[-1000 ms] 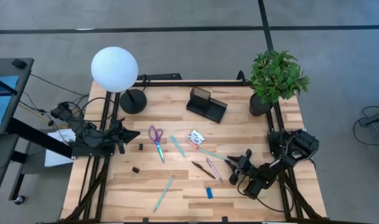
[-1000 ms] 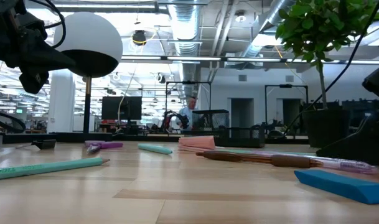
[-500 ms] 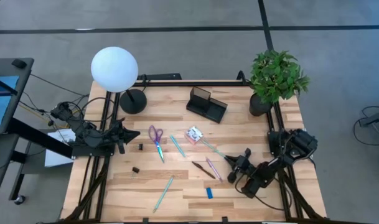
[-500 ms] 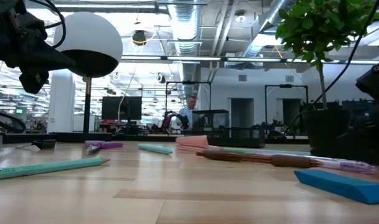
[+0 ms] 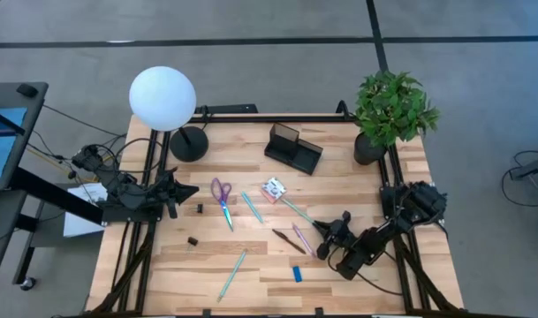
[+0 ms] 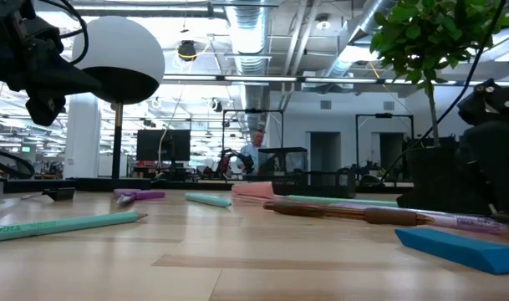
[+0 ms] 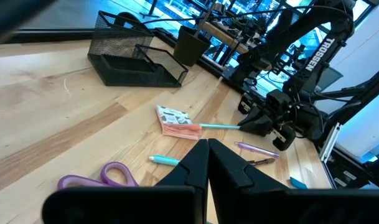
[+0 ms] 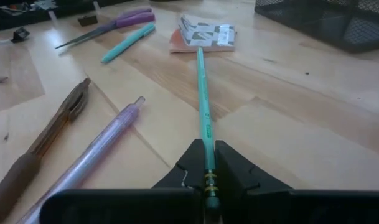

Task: Pick and place office supplies into organizer
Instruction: Put the light blue pencil into the black desk organizer

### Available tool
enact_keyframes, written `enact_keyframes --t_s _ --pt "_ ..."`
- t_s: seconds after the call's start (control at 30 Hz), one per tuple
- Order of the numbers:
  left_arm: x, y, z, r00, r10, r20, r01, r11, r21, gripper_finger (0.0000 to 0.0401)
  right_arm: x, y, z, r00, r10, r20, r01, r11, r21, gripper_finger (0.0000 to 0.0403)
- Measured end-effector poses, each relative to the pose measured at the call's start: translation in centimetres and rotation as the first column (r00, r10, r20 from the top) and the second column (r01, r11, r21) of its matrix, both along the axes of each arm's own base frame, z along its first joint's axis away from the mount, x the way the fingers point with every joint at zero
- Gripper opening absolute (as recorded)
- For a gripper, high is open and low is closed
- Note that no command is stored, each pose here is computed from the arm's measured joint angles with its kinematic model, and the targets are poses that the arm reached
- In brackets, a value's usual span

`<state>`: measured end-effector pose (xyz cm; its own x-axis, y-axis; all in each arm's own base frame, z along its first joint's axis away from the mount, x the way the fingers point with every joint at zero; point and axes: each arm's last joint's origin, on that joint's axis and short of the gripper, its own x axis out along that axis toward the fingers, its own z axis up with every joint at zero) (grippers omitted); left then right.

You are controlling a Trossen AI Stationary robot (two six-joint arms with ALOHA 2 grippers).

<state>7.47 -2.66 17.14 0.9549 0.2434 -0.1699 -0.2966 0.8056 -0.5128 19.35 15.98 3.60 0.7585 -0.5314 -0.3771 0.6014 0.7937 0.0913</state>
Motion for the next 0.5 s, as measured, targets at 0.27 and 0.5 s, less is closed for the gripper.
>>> enact_keyframes --t_s 0.27,0.5 --pt "0.0 0.0 0.0 1.0 0.0 0.0 0.0 1.0 -0.002 0.0 1.0 0.6 3.7 0.998 0.043 0.04 -0.046 0.997 0.068 0.001" --pt "0.0 0.0 0.0 1.0 0.002 0.002 -0.002 1.0 -0.009 0.0 2.5 -0.4 9.1 0.992 0.127 -0.002 -0.127 0.988 -0.088 0.001"
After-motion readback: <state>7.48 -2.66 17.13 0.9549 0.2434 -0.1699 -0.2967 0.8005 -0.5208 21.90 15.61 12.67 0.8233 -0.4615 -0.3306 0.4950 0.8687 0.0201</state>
